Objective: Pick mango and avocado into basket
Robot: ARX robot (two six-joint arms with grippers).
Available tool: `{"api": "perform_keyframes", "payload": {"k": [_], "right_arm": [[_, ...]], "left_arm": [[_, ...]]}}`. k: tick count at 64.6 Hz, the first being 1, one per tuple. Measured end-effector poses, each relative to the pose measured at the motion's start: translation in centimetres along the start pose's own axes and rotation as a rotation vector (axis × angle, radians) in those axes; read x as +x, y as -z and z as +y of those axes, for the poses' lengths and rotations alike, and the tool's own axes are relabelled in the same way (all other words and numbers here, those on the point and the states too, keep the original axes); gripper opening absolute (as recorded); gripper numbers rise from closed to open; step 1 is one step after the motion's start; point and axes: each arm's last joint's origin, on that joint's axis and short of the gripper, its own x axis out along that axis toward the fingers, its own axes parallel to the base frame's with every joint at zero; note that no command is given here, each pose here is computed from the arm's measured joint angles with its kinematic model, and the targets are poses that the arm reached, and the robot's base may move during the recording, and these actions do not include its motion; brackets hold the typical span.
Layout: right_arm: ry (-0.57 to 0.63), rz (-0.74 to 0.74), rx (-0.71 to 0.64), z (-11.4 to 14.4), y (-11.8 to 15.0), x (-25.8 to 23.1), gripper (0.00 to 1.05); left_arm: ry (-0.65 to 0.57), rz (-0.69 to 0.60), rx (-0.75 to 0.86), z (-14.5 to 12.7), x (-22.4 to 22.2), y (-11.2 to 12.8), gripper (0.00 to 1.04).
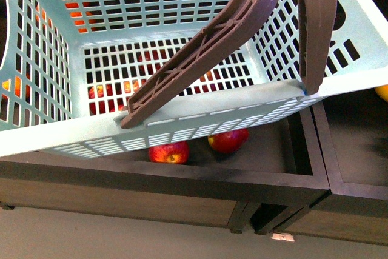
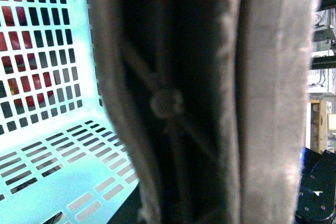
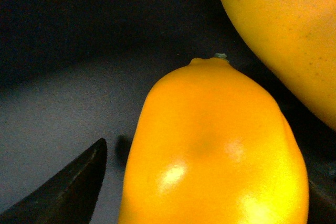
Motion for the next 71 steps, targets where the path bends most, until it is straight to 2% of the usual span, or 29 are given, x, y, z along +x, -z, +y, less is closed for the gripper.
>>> {"api": "perform_keyframes", "payload": {"k": [3,9,25,34,46,55,71], "right_arm": [[0.000,-0.002,0.000,-0.1,-0.1,0.0,0.67],[-0.004,-0.004,0.004,-0.1,-0.2,0.0,0.61],[-0.050,-0.032,0.048,-0.1,-0.3,-0.4,0.60],[-0.097,-0.083,0.060,0.3,-0.8,-2.2,0.60],[-0.202,-0.210,0.074,1.2,-2.8,-7.6,0.60],[-0.302,-0.343,0.055,2.5,-4.1,-14.6,0.60],[-0.431,-0.434,0.012,5.8,-2.6,-24.3,0.60]], "left_arm": [[0.000,0.000,0.000,0.0,0.0,0.0,0.14],[-0.001,-0.001,0.000,0.0,0.0,0.0,0.14],[0.000,0.000,0.000,0.0,0.0,0.0,0.14],[-0.001,-0.001,0.000,0.0,0.0,0.0,0.14],[0.000,0.000,0.000,0.0,0.0,0.0,0.14],[-0.001,-0.001,0.000,0.0,0.0,0.0,0.14],[-0.001,-0.001,0.000,0.0,0.0,0.0,0.14]]}}
